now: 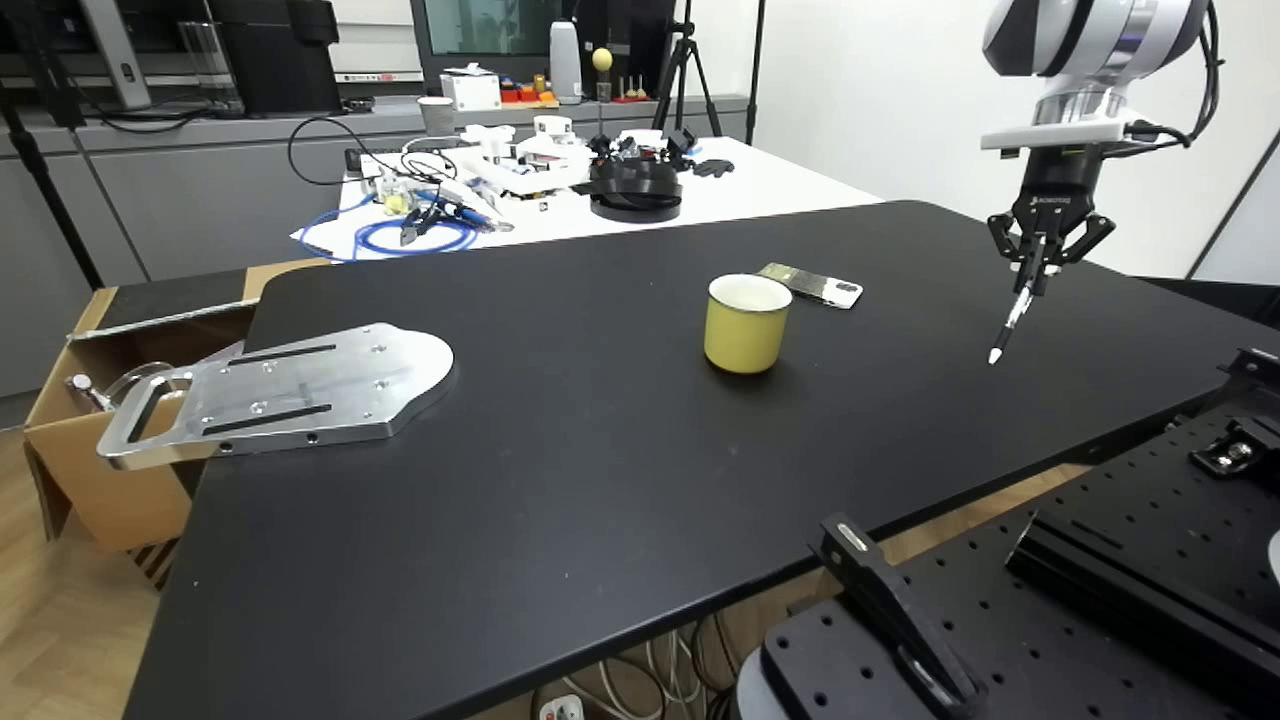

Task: Take the white pen out of the yellow mug

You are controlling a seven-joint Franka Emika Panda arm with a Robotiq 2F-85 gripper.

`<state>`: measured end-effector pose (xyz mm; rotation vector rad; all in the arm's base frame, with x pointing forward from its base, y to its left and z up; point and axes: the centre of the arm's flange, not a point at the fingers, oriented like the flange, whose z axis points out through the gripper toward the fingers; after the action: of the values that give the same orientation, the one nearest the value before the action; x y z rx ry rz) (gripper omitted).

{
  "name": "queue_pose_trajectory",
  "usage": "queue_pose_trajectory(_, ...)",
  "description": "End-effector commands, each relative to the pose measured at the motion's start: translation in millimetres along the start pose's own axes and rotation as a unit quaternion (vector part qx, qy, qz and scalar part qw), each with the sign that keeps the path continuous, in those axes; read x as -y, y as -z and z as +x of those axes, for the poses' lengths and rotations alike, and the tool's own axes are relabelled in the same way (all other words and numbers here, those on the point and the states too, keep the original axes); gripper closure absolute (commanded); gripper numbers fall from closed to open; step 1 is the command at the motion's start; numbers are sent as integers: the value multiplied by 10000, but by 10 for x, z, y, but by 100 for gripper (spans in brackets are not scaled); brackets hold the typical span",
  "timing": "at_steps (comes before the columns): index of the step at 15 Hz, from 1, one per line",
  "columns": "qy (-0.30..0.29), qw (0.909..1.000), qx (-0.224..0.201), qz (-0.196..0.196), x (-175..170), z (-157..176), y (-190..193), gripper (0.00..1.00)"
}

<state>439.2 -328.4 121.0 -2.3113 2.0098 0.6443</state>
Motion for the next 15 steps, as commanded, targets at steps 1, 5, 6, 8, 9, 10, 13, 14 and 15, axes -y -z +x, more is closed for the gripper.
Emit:
queue_pose_trajectory(1, -15, 9999, -62, -94, -13, 48, -142, 96)
queue_pose_trajectory(5, -6, 9998, -55, -205, 4, 35, -260, 96)
queue_pose_trajectory(6, 16, 9997, -28, -245, 15, 15, -260, 59)
queue_pose_trajectory(8, 53, 9996, -69, -283, 53, -22, -240, 53)
queue_pose_trajectory(9, 69, 9995, -79, -289, 88, -44, -196, 45)
queue_pose_trajectory(10, 101, 9995, -101, -275, 118, -71, -154, 39)
queue_pose_trajectory(13, 239, 9992, -245, -211, 233, -202, 68, 19)
queue_pose_trajectory(14, 287, 9990, -305, -185, 266, -246, 144, 11)
queue_pose_trajectory(15, 346, 9985, -407, -153, 294, -315, 235, 5)
